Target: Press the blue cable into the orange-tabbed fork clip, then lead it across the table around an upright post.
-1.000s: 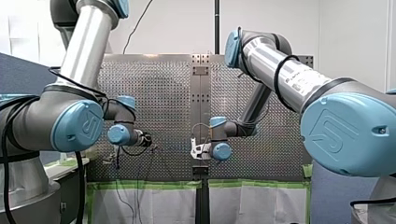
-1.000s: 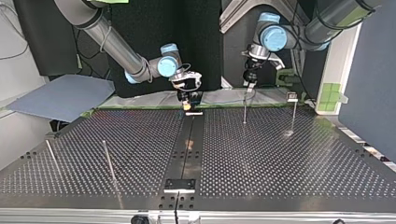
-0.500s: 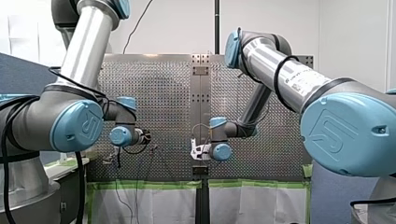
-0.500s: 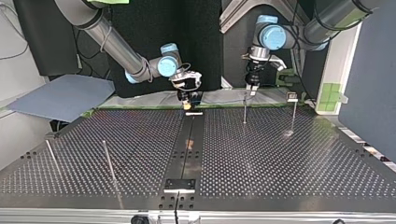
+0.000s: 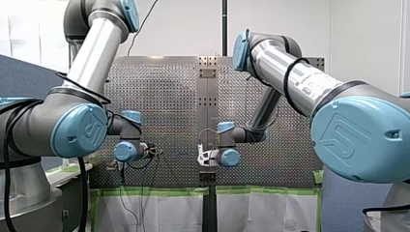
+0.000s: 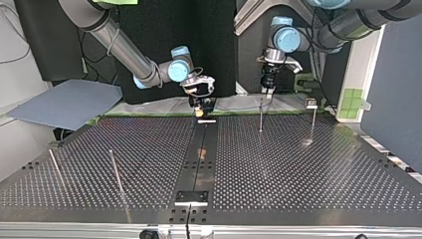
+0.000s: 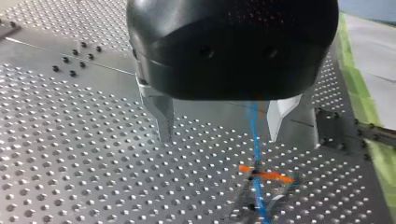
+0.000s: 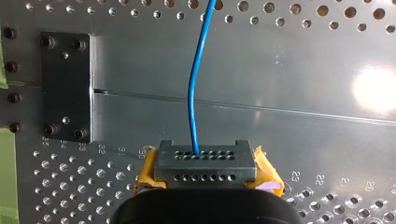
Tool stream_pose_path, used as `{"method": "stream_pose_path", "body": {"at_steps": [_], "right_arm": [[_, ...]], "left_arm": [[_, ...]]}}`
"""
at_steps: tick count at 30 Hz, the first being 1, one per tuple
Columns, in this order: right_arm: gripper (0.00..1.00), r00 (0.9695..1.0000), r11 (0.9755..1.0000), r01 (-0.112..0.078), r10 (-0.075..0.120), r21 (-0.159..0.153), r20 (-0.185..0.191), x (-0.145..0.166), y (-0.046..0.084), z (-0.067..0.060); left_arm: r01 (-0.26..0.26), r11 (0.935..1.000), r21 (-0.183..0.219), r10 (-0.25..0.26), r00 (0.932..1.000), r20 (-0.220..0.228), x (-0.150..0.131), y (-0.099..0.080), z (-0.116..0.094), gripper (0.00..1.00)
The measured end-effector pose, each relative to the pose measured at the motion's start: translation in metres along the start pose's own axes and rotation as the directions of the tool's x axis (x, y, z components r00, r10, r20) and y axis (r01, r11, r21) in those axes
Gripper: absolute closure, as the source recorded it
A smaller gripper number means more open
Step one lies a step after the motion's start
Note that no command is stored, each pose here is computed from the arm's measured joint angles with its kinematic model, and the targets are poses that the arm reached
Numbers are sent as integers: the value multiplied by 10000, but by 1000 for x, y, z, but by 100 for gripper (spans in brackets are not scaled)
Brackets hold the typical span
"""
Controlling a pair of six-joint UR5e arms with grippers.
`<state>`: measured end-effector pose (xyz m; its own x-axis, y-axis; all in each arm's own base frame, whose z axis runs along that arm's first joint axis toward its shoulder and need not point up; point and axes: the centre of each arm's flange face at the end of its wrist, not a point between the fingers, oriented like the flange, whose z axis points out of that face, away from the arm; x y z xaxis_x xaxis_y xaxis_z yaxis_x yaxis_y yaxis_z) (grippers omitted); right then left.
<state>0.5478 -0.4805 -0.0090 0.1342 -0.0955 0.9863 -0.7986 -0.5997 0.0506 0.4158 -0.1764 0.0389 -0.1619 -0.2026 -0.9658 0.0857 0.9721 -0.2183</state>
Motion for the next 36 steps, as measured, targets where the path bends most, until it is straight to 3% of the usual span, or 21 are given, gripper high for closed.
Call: {"method": "stream_pose_path", "body": {"at_steps": [7, 19, 29, 36], "right_arm": [[100, 10000, 10000, 0, 0, 4, 27, -1, 0, 0], [100, 10000, 10000, 1, -1, -3, 34, -3, 0, 0], [100, 10000, 10000, -10, 10, 17, 22, -3, 0, 0], [100, 10000, 10000, -10, 10, 22, 20, -3, 0, 0]], "left_arm": [[130, 9999, 10, -129, 9995, -282, 13, 1, -2, 0], [492, 9984, 261, -490, 9988, -55, 9, -1, 7, 0], [396, 9991, 180, -391, 9989, -271, 29, 3, 23, 0], [312, 9994, -131, -320, 9974, -649, 48, 13, 21, 0]]}}
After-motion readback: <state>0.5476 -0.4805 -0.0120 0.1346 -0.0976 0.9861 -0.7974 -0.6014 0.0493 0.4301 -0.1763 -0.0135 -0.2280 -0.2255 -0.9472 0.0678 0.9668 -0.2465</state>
